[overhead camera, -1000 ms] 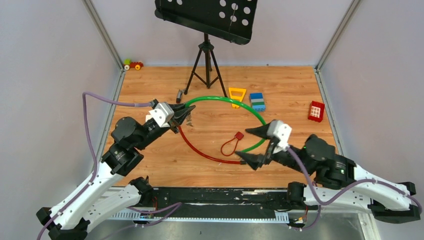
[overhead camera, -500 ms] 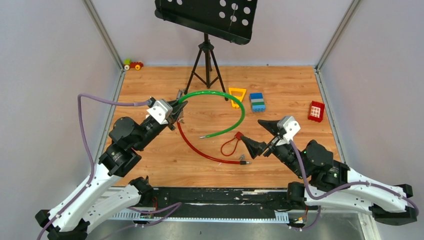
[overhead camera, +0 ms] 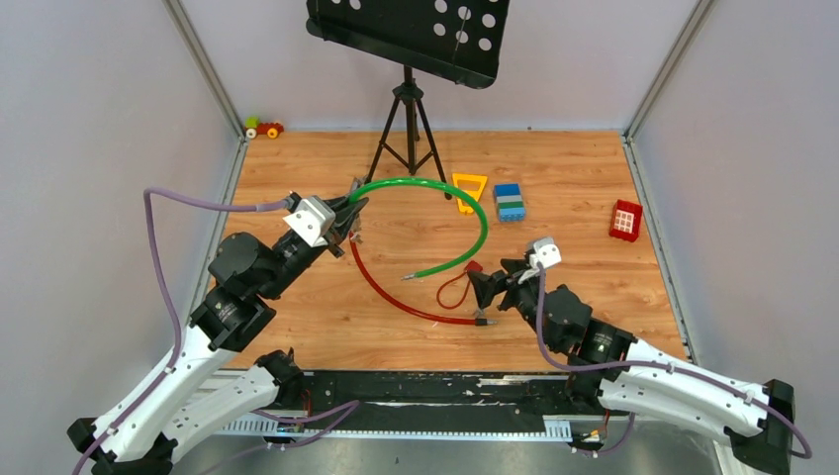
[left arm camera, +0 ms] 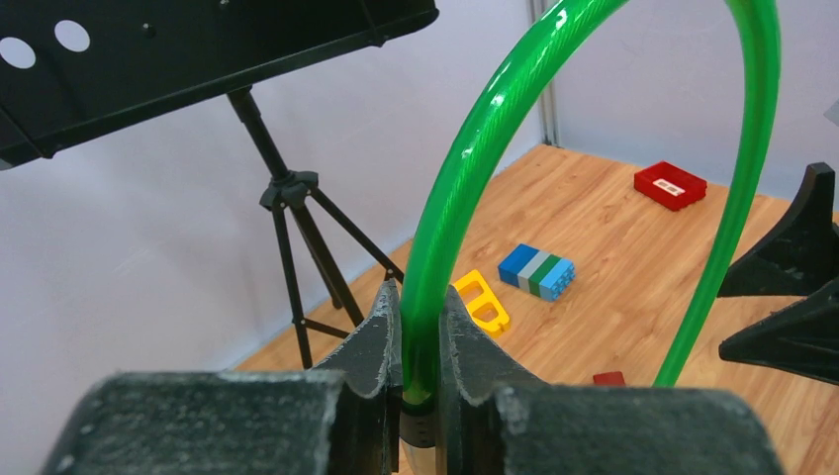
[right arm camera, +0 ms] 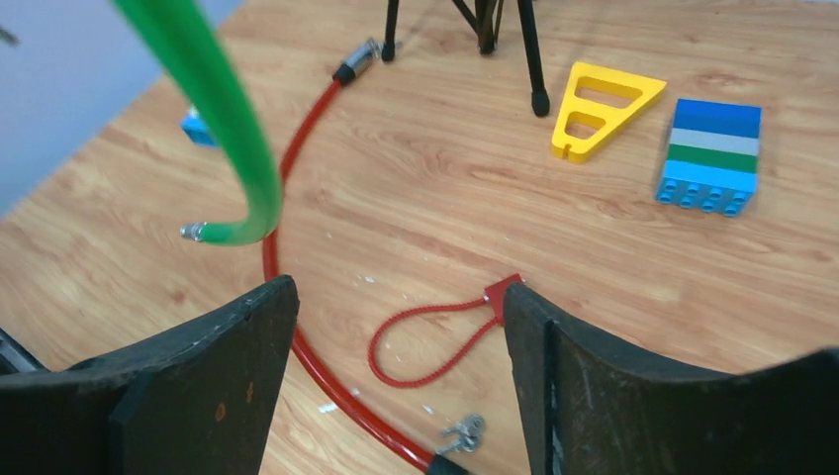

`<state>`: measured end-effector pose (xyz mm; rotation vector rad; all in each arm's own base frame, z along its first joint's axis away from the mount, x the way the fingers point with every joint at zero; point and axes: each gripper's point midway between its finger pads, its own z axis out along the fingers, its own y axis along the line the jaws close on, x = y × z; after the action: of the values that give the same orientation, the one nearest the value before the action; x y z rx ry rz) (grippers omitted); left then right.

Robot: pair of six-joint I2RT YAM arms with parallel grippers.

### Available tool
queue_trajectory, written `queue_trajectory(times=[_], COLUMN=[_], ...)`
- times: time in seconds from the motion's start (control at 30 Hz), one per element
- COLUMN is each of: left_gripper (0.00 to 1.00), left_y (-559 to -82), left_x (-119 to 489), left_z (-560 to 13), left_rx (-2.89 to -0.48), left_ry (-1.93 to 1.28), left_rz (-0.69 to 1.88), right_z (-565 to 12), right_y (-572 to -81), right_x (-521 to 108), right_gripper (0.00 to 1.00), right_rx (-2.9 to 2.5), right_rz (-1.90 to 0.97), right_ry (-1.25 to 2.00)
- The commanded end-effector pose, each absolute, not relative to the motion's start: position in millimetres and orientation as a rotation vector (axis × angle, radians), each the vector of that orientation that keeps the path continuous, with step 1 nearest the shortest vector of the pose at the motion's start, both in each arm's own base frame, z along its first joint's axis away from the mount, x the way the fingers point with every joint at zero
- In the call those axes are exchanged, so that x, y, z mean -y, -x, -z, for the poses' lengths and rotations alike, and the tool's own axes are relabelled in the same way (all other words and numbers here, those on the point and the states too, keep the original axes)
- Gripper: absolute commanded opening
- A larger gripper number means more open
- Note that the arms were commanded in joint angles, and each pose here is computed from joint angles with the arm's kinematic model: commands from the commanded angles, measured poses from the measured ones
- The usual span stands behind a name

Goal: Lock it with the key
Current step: Lock the lock.

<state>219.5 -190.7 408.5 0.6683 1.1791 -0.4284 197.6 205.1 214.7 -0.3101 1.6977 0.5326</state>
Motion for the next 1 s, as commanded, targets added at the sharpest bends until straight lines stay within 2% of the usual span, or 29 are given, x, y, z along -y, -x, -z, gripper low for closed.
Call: queue_trajectory(times=[0.0, 0.13, 0.33, 0.63, 0.87, 0.97], left_gripper=[0.0, 0.0, 0.0, 0.0, 0.0, 0.0], left_y=[-206.6, -206.4, -206.9, -204.0, -201.6, -201.6], left_x=[180.6, 183.2, 185.1, 188.4, 193.1, 193.4], left_z=[-462.5, -461.5, -461.8, -464.4, -463.0, -462.8], left_rx=[-1.035, -1.035, -1.034, -1.027, -1.024, -1.025], left_ry=[-0.575, -0.578, -0.579, -0.568, -0.565, -0.565], left_rz=[0.466, 0.48, 0.488, 0.532, 0.575, 0.577], right_z=[-252.6, -258.4, -254.5, -257.7, -273.8, -275.9], right_y=[-196.7, -187.5, -179.9, -200.5, -203.4, -203.0], right_x=[-212.9, -223.1, -238.2, -228.9, -256.6, -263.6], right_gripper=[0.74, 0.72, 0.7, 0.67, 0.63, 0.59], right_rx=[-1.49, -1.399, -1.409, -1.39, -1.351, -1.341], right_rz=[-0.846, -0.946, -0.944, -0.88, -0.961, -0.986], right_ry=[0.069, 0.115, 0.256, 0.138, 0.192, 0.2])
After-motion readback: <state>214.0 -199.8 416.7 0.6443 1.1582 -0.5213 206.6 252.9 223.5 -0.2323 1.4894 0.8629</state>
